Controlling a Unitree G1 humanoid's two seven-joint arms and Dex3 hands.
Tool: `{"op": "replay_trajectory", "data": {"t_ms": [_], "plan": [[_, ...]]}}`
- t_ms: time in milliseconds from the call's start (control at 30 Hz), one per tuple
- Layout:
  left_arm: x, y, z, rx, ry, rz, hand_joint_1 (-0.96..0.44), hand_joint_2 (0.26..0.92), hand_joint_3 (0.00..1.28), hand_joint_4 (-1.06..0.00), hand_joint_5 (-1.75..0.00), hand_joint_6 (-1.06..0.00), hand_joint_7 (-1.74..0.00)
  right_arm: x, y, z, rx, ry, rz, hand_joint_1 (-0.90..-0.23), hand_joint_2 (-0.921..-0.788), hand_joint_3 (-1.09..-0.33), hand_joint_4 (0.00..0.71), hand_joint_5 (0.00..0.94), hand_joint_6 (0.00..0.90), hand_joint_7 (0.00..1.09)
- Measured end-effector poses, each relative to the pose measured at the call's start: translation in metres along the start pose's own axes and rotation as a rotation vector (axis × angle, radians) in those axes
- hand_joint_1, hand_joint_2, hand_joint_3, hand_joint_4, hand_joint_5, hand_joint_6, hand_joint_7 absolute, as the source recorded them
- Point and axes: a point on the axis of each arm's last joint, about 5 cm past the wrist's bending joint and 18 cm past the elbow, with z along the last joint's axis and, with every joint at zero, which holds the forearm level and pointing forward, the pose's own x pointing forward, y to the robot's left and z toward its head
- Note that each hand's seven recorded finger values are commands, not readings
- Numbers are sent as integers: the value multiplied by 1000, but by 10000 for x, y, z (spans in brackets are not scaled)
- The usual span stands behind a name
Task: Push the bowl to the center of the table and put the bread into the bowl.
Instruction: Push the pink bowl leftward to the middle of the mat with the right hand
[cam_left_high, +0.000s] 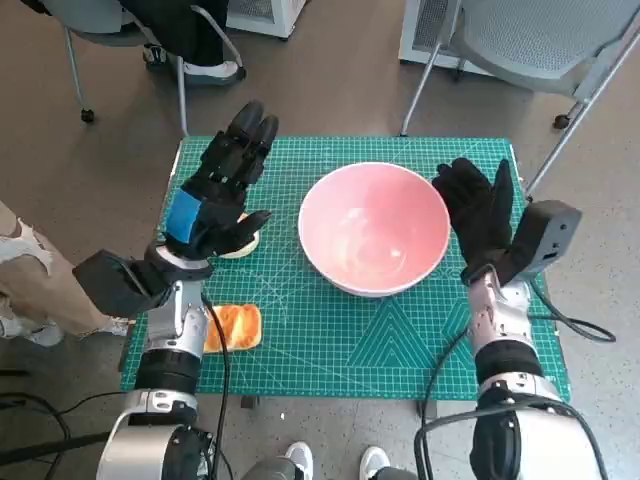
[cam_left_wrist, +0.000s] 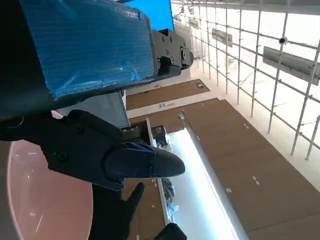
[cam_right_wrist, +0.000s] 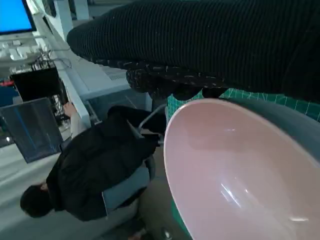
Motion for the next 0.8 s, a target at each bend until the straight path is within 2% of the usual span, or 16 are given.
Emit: {"op": "replay_trajectory", "data": {"t_ms": [467, 800], "plan": [[-13, -4, 6, -1, 2, 9, -656, 921, 240, -50, -2, -192, -4, 9, 77, -33, 7, 8, 24, -660, -921, -747, 166, 0, 221, 103], [-12, -11, 20, 0, -4, 14, -647, 921, 235, -50, -2, -188, -1, 17, 101, -29, -12, 12, 40, -680, -921, -754, 168, 1, 216, 98]]}}
